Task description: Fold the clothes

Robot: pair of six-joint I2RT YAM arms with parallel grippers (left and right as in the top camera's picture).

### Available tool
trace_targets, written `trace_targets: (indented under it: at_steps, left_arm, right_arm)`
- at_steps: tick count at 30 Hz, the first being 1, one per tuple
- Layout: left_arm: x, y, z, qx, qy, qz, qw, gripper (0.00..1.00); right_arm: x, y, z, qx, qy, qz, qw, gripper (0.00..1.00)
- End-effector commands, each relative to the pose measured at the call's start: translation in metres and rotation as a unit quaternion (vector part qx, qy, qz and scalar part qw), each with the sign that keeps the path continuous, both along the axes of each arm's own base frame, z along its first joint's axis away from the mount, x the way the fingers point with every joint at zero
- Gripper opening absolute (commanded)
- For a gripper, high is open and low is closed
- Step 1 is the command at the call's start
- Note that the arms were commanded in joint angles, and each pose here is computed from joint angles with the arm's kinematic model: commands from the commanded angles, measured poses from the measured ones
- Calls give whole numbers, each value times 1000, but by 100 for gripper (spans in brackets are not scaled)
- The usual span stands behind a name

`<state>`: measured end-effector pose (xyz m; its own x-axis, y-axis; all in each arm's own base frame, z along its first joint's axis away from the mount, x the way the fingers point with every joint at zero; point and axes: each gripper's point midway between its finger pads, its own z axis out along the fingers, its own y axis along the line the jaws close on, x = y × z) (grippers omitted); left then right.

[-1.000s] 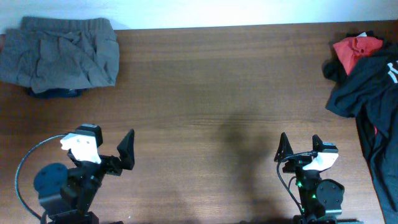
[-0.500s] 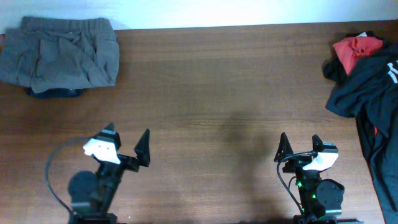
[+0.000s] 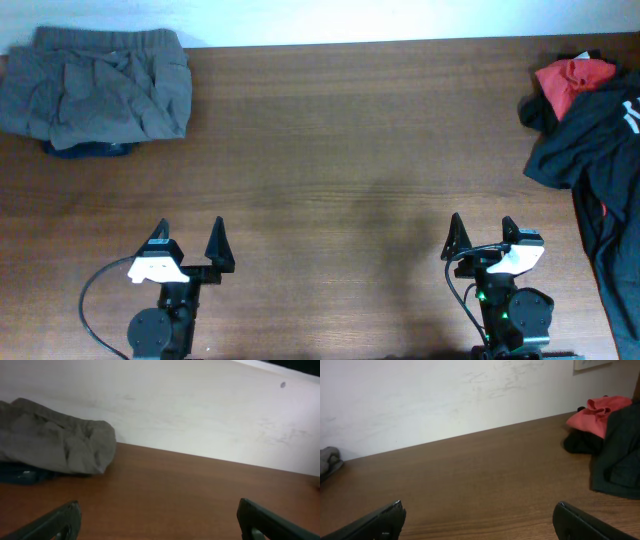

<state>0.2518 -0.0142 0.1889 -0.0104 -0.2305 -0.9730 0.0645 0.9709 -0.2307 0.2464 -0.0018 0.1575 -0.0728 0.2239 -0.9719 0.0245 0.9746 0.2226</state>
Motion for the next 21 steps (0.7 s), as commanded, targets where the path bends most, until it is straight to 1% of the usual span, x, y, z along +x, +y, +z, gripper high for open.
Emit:
trace_targets:
  at_steps: [1, 3, 12, 14, 16, 18, 21]
  left_arm:
    - [-1, 7, -8, -6, -4, 18, 1000, 99]
    - [-2, 8, -7, 13, -9, 21, 1000, 99]
    - [-5, 17, -12, 14, 0, 41, 999, 99]
    - [-5, 17, -18, 15, 11, 41, 999, 99]
    - [-6, 17, -31, 15, 39, 40, 998, 99]
    - [-6, 17, -31, 17, 39, 41, 998, 99]
    - [-6, 17, -32, 35, 40, 37, 998, 99]
  right_arm:
    - [0, 2, -1, -4, 0, 6, 1000, 99]
    - [0, 2, -2, -4, 0, 6, 1000, 99]
    - [0, 2, -2, -4, 0, 6, 1000, 99]
    - [0, 2, -2, -4, 0, 6, 1000, 99]
    - [0, 2, -1, -4, 0, 6, 1000, 99]
    - [0, 2, -2, -4, 0, 6, 1000, 99]
    - [0, 2, -2, -4, 0, 6, 1000, 99]
